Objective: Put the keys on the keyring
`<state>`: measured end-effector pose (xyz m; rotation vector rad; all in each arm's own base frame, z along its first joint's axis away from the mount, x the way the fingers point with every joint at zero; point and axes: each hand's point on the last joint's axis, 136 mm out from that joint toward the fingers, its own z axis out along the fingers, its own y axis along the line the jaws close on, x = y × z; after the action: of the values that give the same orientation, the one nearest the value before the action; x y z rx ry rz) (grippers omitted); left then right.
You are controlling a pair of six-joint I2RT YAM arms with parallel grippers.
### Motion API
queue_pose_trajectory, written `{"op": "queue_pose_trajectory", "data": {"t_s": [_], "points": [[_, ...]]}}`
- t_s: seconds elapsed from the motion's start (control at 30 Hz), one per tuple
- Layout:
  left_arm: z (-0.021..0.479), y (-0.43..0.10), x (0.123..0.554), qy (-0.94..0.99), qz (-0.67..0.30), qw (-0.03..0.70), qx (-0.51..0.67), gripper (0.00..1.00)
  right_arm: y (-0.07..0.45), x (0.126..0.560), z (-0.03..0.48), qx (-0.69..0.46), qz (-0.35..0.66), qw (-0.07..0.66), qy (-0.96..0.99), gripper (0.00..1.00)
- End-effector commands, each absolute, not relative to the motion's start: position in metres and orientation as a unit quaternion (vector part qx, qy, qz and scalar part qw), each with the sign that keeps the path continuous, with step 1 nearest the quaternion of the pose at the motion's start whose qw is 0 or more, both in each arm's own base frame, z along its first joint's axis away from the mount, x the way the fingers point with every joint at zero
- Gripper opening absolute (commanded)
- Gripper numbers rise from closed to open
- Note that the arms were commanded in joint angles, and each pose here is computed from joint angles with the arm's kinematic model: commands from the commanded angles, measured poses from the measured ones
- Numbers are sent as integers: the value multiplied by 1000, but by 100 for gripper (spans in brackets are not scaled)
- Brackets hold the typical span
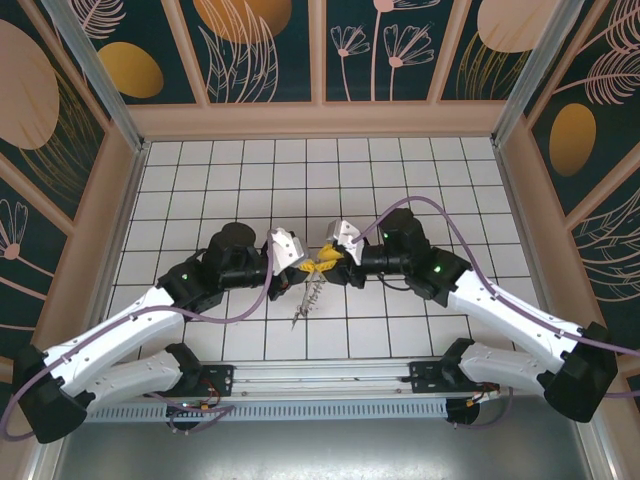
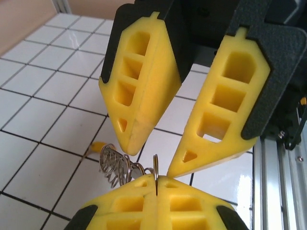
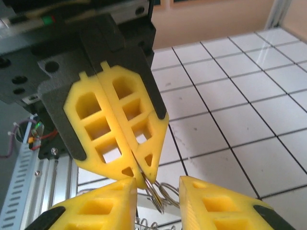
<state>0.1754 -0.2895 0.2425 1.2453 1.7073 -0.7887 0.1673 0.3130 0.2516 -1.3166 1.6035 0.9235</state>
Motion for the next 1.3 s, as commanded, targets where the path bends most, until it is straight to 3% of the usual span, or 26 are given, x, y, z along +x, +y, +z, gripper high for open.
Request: {"op": "queue_pose_trajectory", "data": {"t_s": [0.0, 0.27, 0.5, 0.77, 0.93, 1.1, 1.2, 1.27], "points": [[262, -293, 165, 659, -324, 427, 527, 0, 308, 172, 255, -529, 332, 430, 652, 29], [261, -293, 156, 654, -339, 413, 536, 0, 312, 157, 252, -554, 349, 414, 633, 27], [260, -294, 155, 653, -341, 409, 538, 0, 319, 153, 258, -564, 361, 417, 615, 11], [260, -294, 155, 653, -342, 409, 538, 0, 322, 145, 260, -575, 371, 412, 601, 20], [258, -294, 158, 658, -338, 408, 536, 0, 323, 145, 259, -577, 367, 414, 601, 0], [263, -293, 161, 657, -336, 424, 524, 0, 322, 147, 262, -574, 362, 424, 599, 0], [272, -286, 164, 655, -335, 459, 498, 31, 318, 145, 276, -563, 377, 446, 585, 0], [283, -280, 163, 645, -344, 490, 475, 42, 314, 144, 291, -549, 404, 461, 568, 0]]}}
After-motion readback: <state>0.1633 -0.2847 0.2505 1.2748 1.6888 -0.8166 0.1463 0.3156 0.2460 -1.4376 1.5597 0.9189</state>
